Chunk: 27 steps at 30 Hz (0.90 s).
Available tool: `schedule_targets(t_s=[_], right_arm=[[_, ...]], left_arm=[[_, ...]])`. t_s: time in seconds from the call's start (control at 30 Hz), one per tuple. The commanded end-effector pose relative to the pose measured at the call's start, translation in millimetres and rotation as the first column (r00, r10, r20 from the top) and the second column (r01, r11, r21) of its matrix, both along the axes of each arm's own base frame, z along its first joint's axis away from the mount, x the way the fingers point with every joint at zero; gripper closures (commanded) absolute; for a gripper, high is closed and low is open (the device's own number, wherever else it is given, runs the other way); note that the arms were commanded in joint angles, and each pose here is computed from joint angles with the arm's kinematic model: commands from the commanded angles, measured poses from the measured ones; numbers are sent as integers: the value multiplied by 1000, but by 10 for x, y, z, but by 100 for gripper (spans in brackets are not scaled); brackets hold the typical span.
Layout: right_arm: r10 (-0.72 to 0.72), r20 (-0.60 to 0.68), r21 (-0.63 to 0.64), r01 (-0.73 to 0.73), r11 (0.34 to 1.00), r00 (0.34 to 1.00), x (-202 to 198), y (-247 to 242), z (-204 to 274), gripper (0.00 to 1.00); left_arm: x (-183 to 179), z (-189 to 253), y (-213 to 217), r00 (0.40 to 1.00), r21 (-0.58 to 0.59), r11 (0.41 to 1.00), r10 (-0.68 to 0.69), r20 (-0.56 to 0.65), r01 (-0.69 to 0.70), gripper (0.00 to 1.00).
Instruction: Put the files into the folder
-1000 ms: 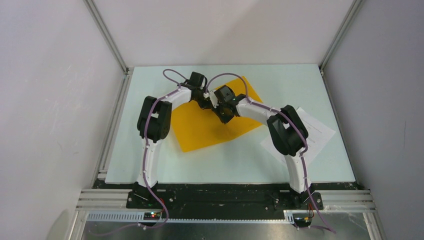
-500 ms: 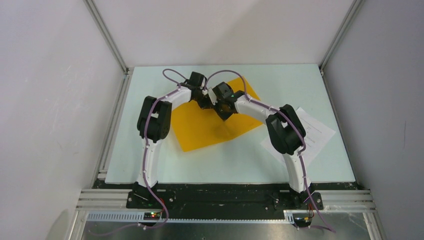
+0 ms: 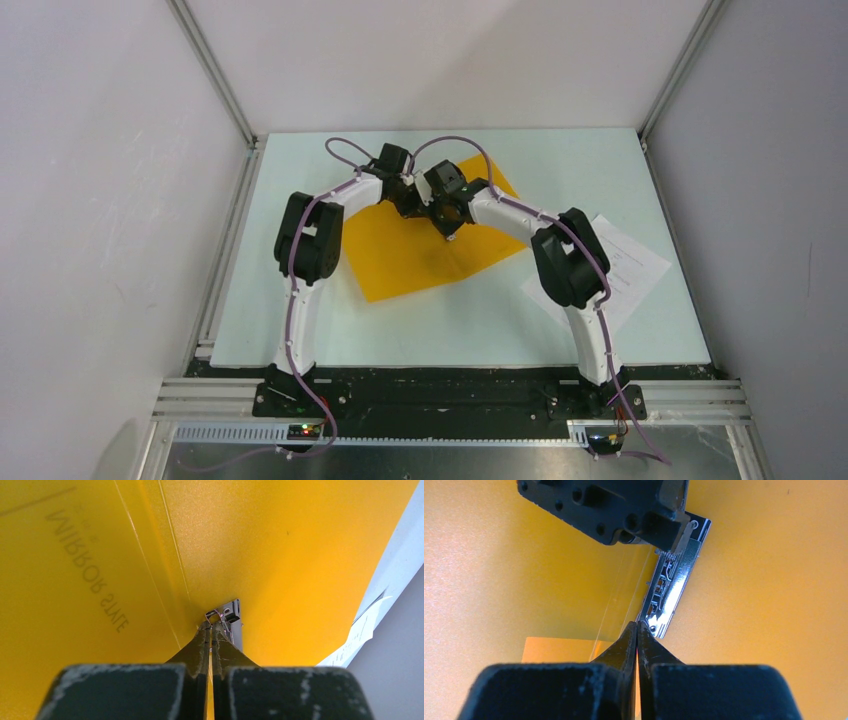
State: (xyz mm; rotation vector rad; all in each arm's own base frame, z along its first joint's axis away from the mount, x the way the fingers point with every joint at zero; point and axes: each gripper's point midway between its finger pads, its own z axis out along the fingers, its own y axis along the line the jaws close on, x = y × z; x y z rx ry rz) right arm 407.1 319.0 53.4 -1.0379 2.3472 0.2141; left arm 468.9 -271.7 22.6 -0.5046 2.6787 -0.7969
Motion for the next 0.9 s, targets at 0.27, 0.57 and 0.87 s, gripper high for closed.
schedule_targets(t_s=[0.27,0.57,0.87], right_arm=[[22,-38,-38,-23,999,999,-29,-59,-203,97],[29,-86,-94,-37,995,996,-148,-179,-353,93],[29,-127,-141,-47,989,991,-276,-313,-496,93]], left_arm=[[-124,-145,95,999,70,997,-17,-47,20,100],[-123,-138,95,999,70,997,-18,-46,22,100],[-123,-147,95,999,71,997,-18,-46,22,100]])
